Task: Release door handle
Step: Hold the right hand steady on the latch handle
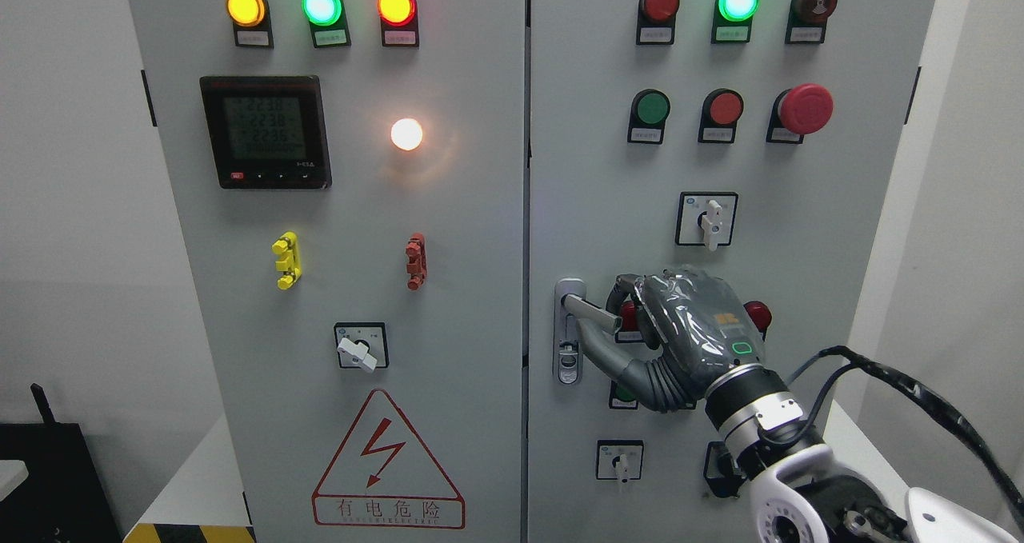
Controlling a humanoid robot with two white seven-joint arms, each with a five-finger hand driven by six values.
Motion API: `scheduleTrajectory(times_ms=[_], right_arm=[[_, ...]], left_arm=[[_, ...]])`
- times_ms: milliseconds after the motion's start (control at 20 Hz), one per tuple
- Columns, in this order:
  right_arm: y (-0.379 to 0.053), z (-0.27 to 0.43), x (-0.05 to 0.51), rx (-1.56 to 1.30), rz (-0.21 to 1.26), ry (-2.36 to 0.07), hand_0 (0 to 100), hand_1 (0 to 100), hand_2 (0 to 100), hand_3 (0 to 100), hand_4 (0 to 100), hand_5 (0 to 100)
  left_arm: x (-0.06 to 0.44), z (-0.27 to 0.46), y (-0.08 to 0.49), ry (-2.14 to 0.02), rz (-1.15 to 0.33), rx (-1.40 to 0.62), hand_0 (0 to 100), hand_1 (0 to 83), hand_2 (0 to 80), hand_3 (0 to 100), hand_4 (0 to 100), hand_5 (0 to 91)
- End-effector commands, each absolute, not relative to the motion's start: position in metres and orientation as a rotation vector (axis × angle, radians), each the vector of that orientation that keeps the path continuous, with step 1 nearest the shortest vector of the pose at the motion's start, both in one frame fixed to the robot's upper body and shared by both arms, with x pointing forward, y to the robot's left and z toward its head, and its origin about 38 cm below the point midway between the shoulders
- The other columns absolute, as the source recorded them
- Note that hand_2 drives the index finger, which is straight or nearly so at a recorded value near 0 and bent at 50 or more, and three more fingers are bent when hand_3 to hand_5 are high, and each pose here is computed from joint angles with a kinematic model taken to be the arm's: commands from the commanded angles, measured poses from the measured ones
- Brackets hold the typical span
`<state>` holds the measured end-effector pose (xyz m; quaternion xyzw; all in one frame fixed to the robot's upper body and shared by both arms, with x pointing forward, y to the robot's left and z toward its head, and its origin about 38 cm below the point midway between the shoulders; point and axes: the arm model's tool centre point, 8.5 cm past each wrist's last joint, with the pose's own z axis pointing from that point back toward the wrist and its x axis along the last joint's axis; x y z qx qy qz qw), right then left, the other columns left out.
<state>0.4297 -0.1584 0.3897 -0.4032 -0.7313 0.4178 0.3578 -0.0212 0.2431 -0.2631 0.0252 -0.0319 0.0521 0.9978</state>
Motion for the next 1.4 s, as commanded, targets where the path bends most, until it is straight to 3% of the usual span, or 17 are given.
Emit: scheduleTrajectory(times_ms=[0,1352], right_arm=[[-0.1579,0.3882,0.4296,-1.038,1.078,-1.887,41,17,56,100,100,100],[-0.1556,0.3879,0.4296,-1.03,1.077,-1.89,41,18,61,100,100,100]], left_arm=[[-0.0107,-0.2638,0.2421,-0.094,0.103,0.047,12,38.9,0.0,0,0,0.0],[-0.0107,-0.2638,0.2421,-0.094,0.105,0.047,12,38.9,0.0,0,0,0.0]])
